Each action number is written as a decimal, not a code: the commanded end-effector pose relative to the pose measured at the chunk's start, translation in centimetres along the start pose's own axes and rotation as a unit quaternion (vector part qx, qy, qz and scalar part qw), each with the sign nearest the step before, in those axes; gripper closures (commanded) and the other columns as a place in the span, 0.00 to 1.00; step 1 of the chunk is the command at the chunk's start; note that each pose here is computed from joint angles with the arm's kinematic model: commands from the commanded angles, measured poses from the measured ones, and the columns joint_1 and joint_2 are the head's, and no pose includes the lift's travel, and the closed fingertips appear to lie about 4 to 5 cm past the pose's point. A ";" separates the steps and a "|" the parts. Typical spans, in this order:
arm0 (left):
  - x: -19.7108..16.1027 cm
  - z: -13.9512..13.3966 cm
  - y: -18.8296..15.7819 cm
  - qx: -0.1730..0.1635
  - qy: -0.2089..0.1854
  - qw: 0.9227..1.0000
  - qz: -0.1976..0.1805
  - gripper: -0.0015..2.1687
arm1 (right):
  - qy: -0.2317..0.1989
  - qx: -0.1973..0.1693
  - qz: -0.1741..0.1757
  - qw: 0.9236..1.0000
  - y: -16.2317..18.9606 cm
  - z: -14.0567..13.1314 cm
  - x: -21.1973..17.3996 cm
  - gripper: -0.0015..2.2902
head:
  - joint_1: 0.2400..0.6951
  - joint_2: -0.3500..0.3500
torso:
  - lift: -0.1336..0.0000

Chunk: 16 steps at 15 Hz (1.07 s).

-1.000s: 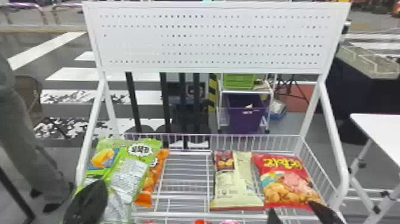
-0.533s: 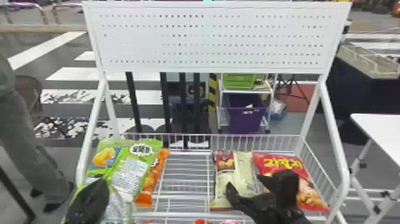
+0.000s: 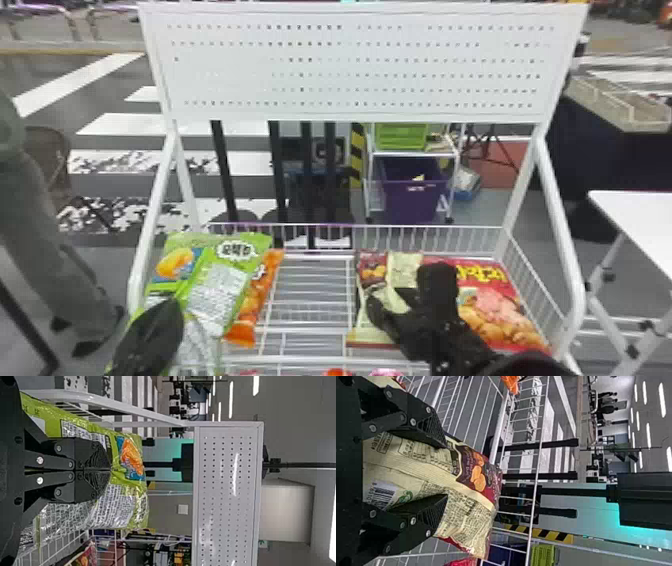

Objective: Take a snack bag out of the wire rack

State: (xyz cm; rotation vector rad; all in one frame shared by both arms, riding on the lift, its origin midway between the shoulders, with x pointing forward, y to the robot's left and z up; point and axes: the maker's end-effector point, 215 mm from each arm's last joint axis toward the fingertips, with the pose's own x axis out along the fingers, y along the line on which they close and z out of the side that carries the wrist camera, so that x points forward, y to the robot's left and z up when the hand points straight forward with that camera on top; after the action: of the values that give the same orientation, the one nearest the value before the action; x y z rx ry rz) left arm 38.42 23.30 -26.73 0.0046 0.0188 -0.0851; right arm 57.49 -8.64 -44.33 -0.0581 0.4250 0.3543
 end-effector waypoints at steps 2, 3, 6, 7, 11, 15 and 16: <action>0.1 -0.1 -0.1 -0.001 0.001 1.000 0.000 0.77 | -0.007 -0.002 0.009 1.000 1.2 1.0 -0.4 0.98 | 0.57 0.50 | 1.00; 0.1 -0.2 -0.1 -0.001 0.002 1.000 -0.001 0.77 | -0.010 -0.003 0.009 1.000 1.3 1.3 -0.5 0.98 | 0.57 0.50 | 1.00; 0.1 -0.2 -0.1 -0.001 0.002 1.000 -0.001 0.77 | -0.018 -0.003 0.011 1.000 1.7 1.8 -1.2 0.98 | 0.57 0.50 | 1.00; 0.0 -0.1 -0.1 -0.002 0.002 1.000 -0.001 0.77 | -0.028 -0.005 0.012 1.000 1.9 2.5 -1.8 0.98 | 0.57 0.50 | 1.00; -0.1 -0.2 -0.3 -0.002 0.003 1.000 -0.002 0.77 | -0.081 -0.005 -0.001 0.997 0.5 5.9 -7.9 0.98 | 0.57 0.50 | 1.00; 0.0 -0.2 -0.7 -0.003 0.002 1.000 -0.006 0.77 | -0.120 -0.012 -0.036 0.992 -2.3 6.6 -15.2 0.98 | 0.57 0.50 | 1.00; 0.0 -0.2 -0.7 -0.003 0.002 1.000 -0.006 0.77 | -0.132 -0.008 -0.041 0.990 -2.7 6.5 -17.0 0.98 | 0.57 0.50 | 1.00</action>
State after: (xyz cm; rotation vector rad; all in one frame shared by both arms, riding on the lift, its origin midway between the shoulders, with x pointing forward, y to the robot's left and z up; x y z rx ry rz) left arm 38.35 22.67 -26.92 -0.0019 0.0242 -0.0958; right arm 48.45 -14.34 -32.35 -0.0492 0.1853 0.3000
